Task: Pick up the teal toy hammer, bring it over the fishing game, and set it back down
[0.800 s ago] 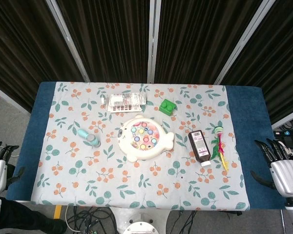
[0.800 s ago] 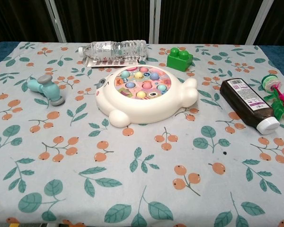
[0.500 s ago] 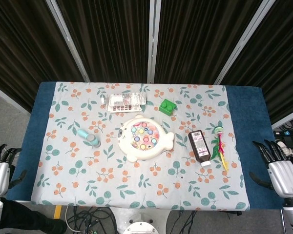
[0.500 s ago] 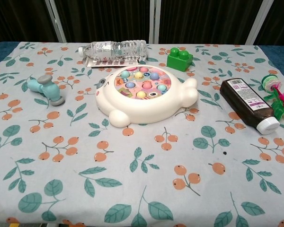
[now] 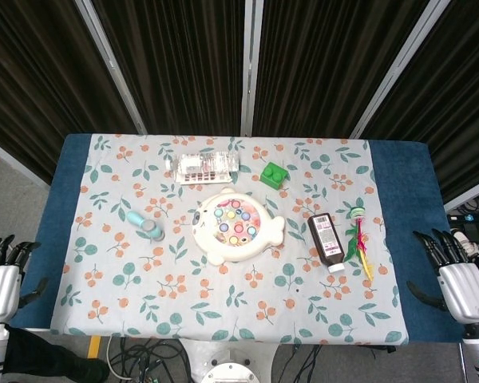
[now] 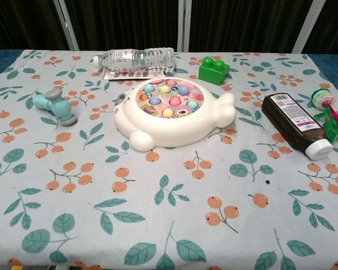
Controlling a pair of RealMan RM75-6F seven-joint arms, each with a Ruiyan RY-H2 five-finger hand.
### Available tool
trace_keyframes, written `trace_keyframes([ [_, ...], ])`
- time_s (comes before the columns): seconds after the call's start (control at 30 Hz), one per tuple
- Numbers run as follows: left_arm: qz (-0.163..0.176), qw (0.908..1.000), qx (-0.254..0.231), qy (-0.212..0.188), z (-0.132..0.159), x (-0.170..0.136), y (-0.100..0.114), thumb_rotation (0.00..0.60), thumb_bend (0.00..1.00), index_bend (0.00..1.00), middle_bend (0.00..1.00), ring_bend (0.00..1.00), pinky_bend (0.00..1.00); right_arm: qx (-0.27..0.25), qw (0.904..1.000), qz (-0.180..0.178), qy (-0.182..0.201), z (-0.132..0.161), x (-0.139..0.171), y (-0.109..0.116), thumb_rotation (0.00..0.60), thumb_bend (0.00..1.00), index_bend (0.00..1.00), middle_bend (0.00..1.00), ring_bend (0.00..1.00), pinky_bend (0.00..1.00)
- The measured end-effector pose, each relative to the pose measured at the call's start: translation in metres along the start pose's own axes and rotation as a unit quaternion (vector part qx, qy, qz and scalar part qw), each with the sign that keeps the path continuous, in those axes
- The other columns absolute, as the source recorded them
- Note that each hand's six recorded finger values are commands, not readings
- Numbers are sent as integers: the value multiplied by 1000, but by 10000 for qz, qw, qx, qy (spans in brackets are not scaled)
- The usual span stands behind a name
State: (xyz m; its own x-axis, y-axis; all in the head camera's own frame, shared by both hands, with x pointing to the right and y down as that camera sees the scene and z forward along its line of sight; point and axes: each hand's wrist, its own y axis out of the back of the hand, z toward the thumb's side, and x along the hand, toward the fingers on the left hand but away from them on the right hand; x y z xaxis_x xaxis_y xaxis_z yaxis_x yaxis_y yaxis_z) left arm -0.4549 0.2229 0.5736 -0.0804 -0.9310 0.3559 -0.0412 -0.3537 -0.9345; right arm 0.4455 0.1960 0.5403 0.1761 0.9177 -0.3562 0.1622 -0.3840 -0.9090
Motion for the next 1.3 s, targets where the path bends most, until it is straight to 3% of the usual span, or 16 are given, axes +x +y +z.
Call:
trace_keyframes([
  [0.17,23,9997,46,-219,7,6,0,600,250,247,237,67,78,13,10000,-21,-13,-1,-1,1,600,155,49,141,0,0],
  [0.37,-71,9961,138,-867,29,42,-6,600,249,259,237,67,77,50,10000,-75,-4,0,0,5,600,155,49,141,0,0],
  [0.53,-376,9878,134,-1508,57,89,-19,600,249,278,246,67,77,68,9999,-128,-85,-1,6,8,600,156,49,141,0,0],
  [0.7,-892,9767,193,-1943,80,135,-42,600,252,296,254,67,77,85,9996,-167,-218,-4,12,10,600,155,49,141,0,0],
  [0.9,-1391,9661,73,-2173,103,170,-65,600,284,319,258,83,78,111,9993,-159,-311,-5,14,10,600,155,49,141,0,0],
  [1.3,-1978,9475,-338,-2488,140,183,-92,600,311,331,257,83,77,133,9992,-87,-356,-3,8,6,600,155,49,143,0,0],
])
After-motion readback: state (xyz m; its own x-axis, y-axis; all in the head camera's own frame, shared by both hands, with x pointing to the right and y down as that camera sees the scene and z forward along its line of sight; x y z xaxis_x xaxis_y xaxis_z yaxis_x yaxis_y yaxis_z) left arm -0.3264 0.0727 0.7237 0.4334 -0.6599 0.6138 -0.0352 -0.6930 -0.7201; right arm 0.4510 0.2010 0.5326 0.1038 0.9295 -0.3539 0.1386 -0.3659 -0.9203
